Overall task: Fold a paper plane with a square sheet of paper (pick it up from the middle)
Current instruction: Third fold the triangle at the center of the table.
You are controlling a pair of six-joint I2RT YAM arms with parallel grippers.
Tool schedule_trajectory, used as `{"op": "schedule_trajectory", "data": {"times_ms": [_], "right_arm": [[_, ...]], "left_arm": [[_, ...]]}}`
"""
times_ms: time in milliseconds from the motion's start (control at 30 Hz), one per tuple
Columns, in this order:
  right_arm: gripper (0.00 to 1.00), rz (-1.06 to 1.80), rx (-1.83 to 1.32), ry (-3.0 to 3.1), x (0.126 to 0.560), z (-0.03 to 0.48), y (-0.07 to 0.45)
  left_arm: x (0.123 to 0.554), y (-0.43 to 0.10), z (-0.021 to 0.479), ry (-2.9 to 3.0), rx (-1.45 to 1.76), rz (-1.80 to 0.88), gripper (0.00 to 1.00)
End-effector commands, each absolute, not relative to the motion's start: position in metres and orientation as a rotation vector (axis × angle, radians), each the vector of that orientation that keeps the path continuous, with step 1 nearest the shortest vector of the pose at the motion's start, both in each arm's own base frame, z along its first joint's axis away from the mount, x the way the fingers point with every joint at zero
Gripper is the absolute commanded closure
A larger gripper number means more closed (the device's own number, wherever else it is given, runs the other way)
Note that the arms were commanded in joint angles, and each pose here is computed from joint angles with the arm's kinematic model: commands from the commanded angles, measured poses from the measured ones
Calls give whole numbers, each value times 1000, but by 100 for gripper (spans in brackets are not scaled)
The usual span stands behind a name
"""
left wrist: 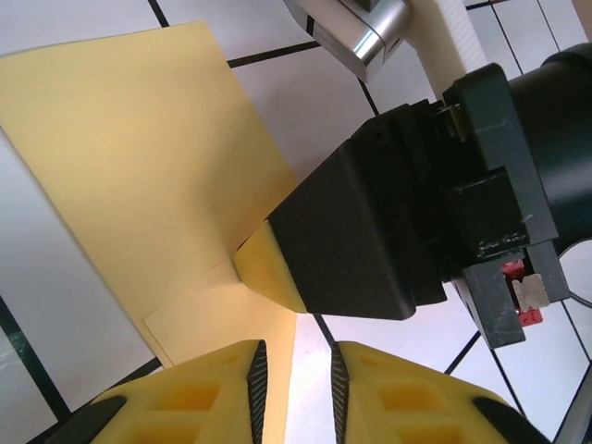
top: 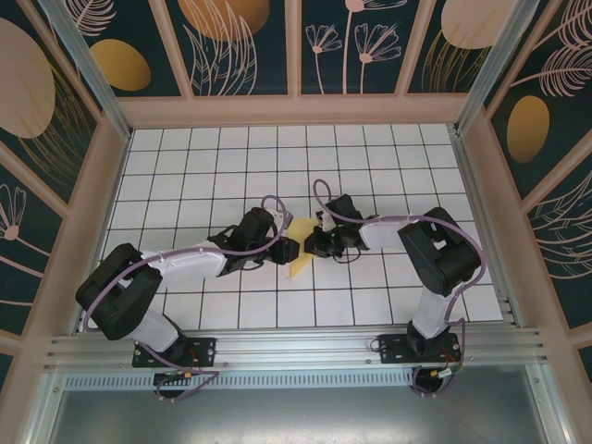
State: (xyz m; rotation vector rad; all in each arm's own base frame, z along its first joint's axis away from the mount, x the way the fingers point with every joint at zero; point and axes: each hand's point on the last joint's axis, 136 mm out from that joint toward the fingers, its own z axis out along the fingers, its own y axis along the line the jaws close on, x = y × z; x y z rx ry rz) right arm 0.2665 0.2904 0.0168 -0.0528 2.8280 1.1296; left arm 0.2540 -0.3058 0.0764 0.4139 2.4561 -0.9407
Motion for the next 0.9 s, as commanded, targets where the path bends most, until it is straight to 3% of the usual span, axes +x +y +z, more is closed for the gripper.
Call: {"op": "schedule_trajectory", "data": {"times_ms": [0, 200, 867], "right_arm": [[91, 1028, -36, 2896, 259, -5, 275], [91, 1026, -38, 2896, 261, -4, 276], [90, 1028, -40, 2881, 262, 1, 278]], "left_arm": [[262, -313, 81, 2448, 365, -988, 78], [262, -311, 51, 2531, 319, -947, 85], [242, -283, -15, 2699, 286, -799, 89]]}}
